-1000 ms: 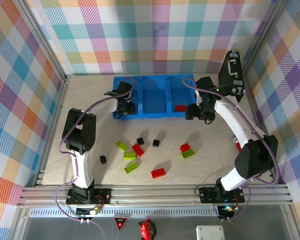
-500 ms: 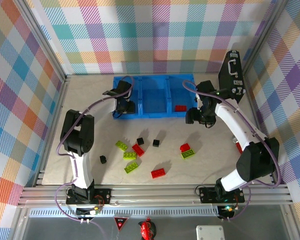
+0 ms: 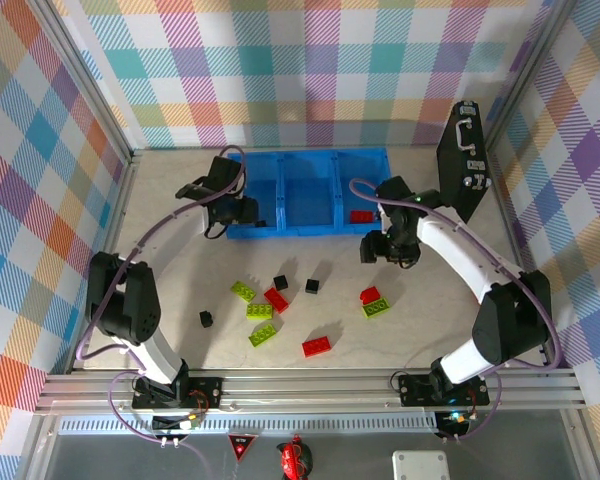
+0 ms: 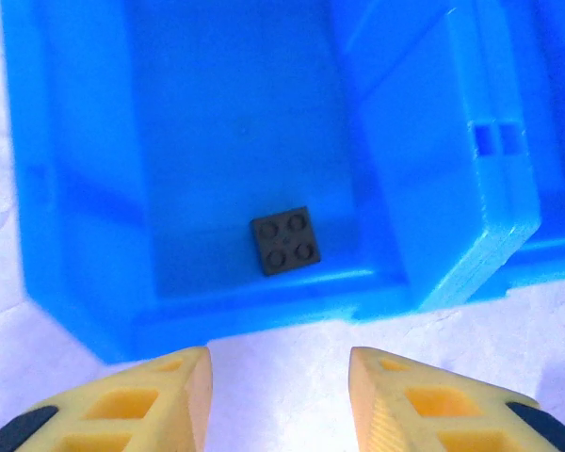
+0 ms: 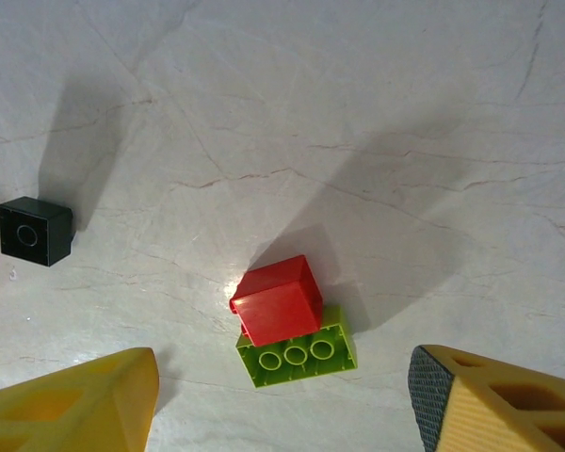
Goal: Sort the legos into containers by color
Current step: Pick up the lego from the bottom-center of the table.
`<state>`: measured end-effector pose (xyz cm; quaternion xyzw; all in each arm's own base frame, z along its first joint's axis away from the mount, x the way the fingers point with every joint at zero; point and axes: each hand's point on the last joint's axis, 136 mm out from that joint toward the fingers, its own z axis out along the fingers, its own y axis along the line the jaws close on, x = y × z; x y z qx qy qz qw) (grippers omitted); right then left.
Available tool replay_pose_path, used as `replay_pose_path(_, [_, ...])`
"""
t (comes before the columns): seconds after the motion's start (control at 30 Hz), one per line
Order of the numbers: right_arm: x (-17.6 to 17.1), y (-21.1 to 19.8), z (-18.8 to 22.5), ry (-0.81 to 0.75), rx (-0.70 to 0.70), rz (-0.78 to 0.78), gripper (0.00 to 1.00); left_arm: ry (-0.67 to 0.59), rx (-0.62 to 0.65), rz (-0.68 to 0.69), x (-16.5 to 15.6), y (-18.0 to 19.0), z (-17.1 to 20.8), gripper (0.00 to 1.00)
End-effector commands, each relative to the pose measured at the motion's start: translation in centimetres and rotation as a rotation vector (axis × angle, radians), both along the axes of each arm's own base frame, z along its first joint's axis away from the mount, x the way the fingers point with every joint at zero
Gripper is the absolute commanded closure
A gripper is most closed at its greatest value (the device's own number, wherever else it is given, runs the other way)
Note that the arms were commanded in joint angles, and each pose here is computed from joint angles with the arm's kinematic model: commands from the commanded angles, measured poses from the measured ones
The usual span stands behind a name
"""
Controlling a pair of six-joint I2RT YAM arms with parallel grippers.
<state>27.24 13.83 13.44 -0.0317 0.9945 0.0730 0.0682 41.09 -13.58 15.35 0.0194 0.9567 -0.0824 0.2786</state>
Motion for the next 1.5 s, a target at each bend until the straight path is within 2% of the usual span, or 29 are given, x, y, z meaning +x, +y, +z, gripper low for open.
replay_pose_path(0.0, [-0.6, 0.7, -1.5, 0.038, 0.000, -0.006, 0.29, 0.011, 0.012, -0.018, -2.1, 1.4, 1.1, 0.57])
replay_pose_path(0.4, [-2.7, 1.9, -6.0, 0.132, -0.047, 0.032, 0.31, 0.009, 0.136, -0.081, -6.9, 4.7, 3.7, 0.55])
replay_pose_path(0.67, [-3.5, 2.0, -8.3, 0.173, -0.080, 0.062, 0.32, 0.032, 0.240, -0.127, -9.2, 6.5, 1.4, 0.54])
replay_pose_path(0.87, [-3.6, 2.1, -9.4, 0.191, -0.105, 0.095, 0.33, 0.046, 0.237, -0.134, -9.8, 6.4, -0.1, 0.54])
replay_pose_path(1.47, [-4.2, 0.9, -11.1, 0.217, -0.185, 0.139, 0.40, 0.052, 0.236, -0.142, -9.9, 6.3, -0.5, 0.54])
